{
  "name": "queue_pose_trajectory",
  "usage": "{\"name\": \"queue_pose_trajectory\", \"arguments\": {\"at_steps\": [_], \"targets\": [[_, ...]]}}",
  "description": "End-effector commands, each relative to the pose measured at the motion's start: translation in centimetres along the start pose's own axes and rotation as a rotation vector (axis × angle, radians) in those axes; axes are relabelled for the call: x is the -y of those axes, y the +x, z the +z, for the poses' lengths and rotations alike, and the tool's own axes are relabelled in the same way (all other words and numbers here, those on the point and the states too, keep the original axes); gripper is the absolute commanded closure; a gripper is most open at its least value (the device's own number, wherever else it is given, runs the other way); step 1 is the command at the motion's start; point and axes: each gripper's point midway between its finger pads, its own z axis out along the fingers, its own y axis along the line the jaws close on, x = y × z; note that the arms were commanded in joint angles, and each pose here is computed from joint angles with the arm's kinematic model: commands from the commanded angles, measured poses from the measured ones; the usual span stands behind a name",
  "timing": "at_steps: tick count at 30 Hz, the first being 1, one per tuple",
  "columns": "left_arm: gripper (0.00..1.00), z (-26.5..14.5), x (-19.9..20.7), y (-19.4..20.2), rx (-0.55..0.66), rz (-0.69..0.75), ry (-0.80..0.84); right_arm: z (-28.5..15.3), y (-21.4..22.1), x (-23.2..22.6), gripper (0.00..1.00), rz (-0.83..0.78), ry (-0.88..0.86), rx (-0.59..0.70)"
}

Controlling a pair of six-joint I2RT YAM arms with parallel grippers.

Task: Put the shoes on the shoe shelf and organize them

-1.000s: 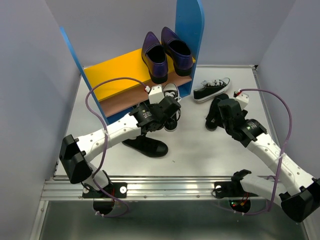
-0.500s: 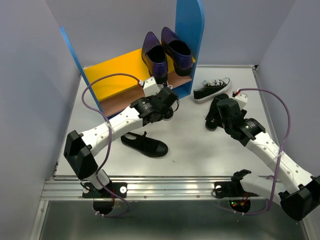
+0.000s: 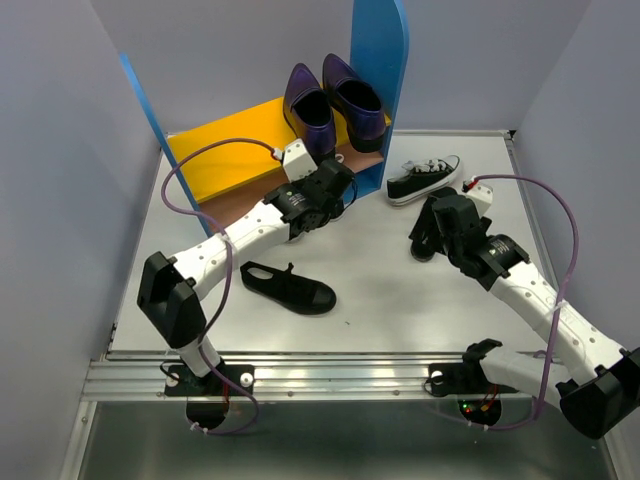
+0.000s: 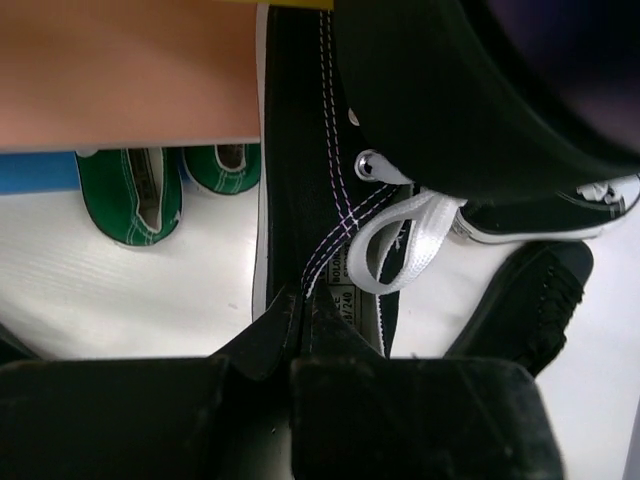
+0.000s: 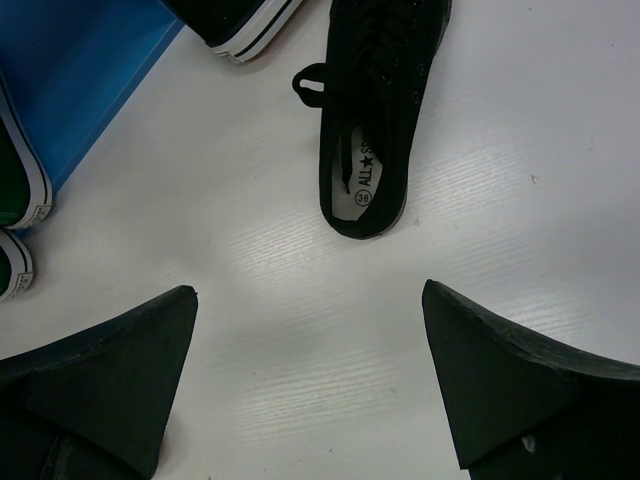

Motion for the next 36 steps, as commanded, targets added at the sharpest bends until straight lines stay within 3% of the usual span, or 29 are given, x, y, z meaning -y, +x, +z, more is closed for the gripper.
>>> {"name": "queue_pose_trajectory", "arguments": {"at_steps": [1,15,23,24,27,28,30,36], "targets": [[1.00,-0.1,2.7,-5.7,0.156,-0.148,0.065,-0.9,-2.4,-1.4,0.00,0.034,-0.050,0.062],[1.00,3.2,3.4,-7.0,0.203,-0.158,0.016,-1.0,-2.2,-1.2,0.00,0.042,-0.049,0.053],[1.00,5.1,3.0,-6.3,0.171,-0.124,-0.002,-0.9,-2.1,-1.3,0.00,0.040,-0.051,0.050],[0.97,5.2,3.0,-6.2,0.165,-0.113,-0.001,-0.9,-2.1,-1.3,0.00,0.039,-0.052,0.049],[0.61,5.3,3.1,-5.9,0.146,-0.084,-0.002,-0.9,-2.0,-1.3,0.00,0.038,-0.051,0.046],[0.57,5.3,3.1,-5.8,0.141,-0.076,-0.002,-0.9,-1.9,-1.3,0.00,0.037,-0.052,0.044],[0.49,5.3,3.1,-5.7,0.130,-0.059,0.003,-0.9,-2.0,-1.4,0.00,0.040,-0.056,0.044],[0.41,4.6,3.3,-5.9,0.119,-0.043,0.024,-0.9,-1.9,-1.5,0.00,0.038,-0.058,0.040]]}}
